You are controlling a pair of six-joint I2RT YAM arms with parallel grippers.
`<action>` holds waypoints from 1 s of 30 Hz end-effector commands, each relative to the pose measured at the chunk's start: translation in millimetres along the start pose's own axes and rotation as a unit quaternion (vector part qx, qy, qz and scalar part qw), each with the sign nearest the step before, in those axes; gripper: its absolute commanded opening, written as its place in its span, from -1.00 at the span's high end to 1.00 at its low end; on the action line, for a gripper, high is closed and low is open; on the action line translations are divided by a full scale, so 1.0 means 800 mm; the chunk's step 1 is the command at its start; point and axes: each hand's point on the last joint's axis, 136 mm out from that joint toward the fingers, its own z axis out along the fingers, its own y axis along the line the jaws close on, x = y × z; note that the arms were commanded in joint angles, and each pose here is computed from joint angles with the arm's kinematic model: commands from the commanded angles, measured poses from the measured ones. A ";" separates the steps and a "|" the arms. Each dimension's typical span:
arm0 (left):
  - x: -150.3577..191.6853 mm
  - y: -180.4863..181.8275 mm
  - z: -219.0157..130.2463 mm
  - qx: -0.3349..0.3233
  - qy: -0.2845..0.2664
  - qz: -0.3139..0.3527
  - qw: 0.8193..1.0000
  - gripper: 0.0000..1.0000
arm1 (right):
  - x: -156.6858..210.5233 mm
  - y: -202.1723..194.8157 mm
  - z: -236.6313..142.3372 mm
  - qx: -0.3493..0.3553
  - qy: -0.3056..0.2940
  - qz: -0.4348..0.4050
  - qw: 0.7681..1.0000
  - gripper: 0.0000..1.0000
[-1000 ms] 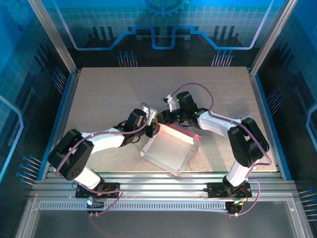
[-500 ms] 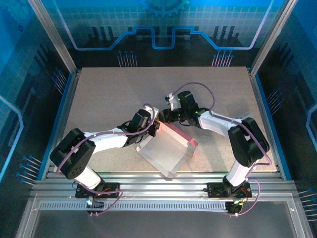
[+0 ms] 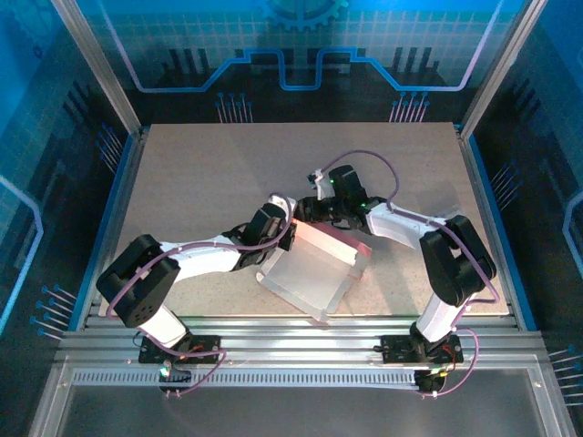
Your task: Fold the paper box
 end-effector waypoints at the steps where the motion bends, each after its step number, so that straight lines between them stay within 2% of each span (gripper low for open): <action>1: 0.007 0.015 0.006 -0.044 0.012 0.033 0.998 0.77 | 0.027 0.015 -0.014 -0.008 0.047 0.022 0.999 0.03; 10: 0.010 0.018 -0.002 -0.048 0.003 0.020 0.999 0.71 | -0.009 0.025 -0.065 -0.012 0.011 0.051 0.999 -0.20; 17: 0.015 0.021 -0.004 -0.052 0.003 0.012 0.999 0.66 | -0.012 0.022 -0.096 0.005 0.000 0.047 0.999 -0.36; 26: 0.026 0.042 -0.016 -0.091 0.006 -0.018 0.996 0.63 | 0.016 0.024 -0.147 0.059 -0.003 0.012 0.998 -0.37; 30: 0.033 0.066 -0.025 -0.142 0.013 -0.037 0.989 0.62 | 0.038 0.019 -0.177 0.097 -0.012 -0.003 0.995 -0.36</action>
